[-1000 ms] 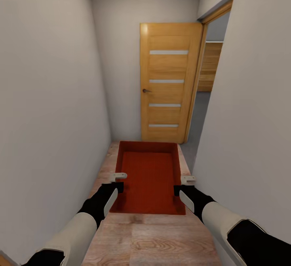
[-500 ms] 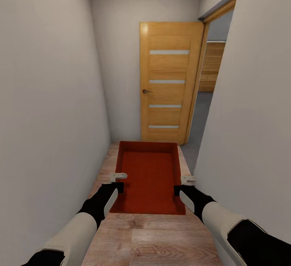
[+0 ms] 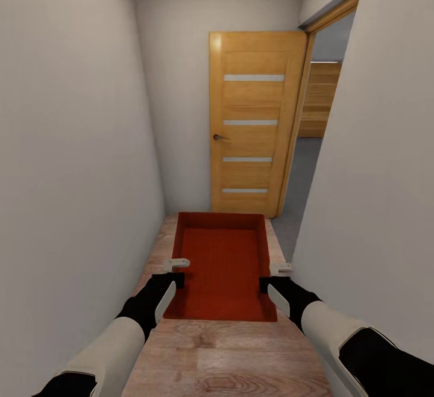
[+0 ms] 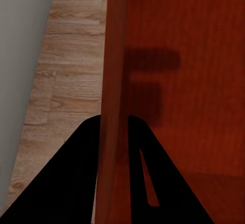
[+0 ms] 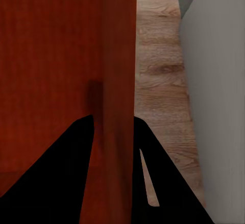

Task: Move the two storage containers from the living room to the garage. In the garage, place one container on the floor and stack the other container on top of it (either order is fine).

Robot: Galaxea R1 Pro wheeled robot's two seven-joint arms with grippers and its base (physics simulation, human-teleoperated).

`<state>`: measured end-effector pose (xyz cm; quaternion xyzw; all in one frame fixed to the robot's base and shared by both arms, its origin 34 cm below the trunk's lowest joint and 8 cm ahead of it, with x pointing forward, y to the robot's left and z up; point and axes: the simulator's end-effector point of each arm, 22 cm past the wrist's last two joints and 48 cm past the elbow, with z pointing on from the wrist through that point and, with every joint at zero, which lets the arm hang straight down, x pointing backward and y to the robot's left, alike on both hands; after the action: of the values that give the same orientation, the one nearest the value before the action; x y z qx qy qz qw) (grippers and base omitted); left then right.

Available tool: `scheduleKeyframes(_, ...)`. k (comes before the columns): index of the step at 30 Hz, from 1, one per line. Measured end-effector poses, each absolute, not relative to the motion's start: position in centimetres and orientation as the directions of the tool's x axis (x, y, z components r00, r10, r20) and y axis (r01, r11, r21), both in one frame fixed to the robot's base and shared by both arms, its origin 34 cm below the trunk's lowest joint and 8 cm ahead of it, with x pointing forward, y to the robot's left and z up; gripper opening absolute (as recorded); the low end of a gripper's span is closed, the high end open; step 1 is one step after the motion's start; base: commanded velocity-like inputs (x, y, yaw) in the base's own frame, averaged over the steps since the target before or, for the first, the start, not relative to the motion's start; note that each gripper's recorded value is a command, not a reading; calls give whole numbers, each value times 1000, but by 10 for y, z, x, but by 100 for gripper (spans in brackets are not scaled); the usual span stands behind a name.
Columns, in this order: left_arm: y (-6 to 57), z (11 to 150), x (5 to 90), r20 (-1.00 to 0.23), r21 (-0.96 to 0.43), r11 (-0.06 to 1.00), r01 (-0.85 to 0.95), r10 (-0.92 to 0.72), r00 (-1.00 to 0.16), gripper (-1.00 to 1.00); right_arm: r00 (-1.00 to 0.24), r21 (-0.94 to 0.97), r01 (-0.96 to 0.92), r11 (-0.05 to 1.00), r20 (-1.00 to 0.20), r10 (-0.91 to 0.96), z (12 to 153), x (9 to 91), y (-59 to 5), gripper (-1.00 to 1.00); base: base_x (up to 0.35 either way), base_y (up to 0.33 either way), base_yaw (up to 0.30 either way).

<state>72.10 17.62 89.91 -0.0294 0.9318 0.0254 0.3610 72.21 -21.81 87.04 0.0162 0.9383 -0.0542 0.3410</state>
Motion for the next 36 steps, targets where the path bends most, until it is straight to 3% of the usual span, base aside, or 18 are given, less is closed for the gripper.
scheduleKeyframes(28,176,901,723,-685,25,997,-72,-35,-728,-100,-757,-87,71,994,-654,-3,872,724,-218,-100,315,125,-1)
scheduleKeyframes(36,176,899,723,-682,25,997,-72,-36,-730,-100,-759,-88,71,994,-651,-3,870,724,-218,-100,321,87,-167)
